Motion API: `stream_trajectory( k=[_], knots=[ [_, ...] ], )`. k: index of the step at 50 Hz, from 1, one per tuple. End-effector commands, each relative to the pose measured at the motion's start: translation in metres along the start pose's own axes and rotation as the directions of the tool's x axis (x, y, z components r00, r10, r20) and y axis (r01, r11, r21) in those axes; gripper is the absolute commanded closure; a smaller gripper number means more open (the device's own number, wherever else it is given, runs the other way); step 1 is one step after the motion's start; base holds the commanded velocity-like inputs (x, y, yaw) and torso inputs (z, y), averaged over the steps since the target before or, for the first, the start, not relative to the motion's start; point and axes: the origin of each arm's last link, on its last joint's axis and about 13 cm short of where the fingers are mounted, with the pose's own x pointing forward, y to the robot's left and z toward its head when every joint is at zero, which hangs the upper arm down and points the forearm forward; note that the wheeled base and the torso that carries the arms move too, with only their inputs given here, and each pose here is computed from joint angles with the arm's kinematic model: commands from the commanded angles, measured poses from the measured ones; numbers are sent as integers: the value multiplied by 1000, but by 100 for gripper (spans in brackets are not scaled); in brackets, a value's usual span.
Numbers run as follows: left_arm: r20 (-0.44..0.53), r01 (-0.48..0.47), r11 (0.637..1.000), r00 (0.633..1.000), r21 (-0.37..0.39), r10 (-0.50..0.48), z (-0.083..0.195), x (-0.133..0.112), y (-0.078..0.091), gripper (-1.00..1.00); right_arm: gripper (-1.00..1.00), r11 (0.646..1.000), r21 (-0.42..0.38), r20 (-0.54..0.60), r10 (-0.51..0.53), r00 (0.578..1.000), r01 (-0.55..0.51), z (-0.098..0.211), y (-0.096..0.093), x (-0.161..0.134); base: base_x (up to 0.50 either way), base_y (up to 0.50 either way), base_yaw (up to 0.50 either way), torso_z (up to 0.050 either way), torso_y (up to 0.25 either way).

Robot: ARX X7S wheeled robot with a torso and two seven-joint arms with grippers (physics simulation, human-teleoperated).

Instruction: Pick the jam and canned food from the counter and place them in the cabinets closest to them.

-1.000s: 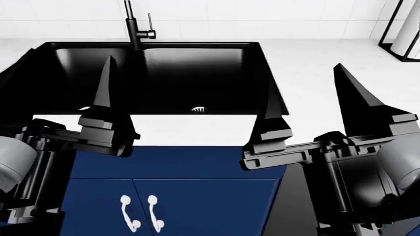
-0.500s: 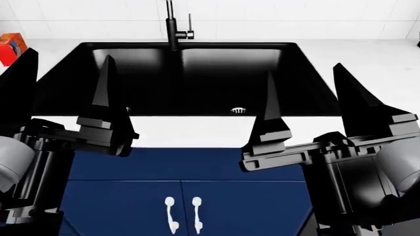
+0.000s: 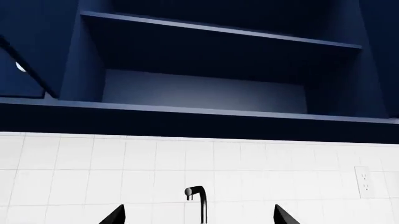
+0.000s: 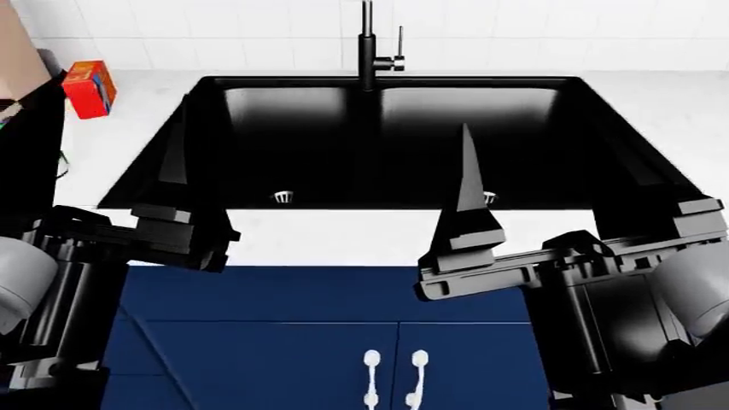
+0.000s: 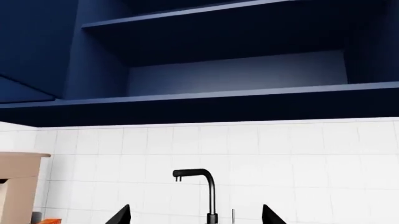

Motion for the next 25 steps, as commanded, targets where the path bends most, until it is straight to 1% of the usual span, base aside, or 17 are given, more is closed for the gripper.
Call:
stream_trajectory(
  k=[1,25],
  knots=[
    [1,1,1000,1000,0,-1,0,0,0,-100,-100,1000,1,1,3,1000,-3,0,0,0,53,500,0,0,0],
    [1,2,1000,1000,2,-2,1,0,0,-100,-100,1000,1,2,4,1000,-4,1,1,0,55,500,0,0,0]
  ],
)
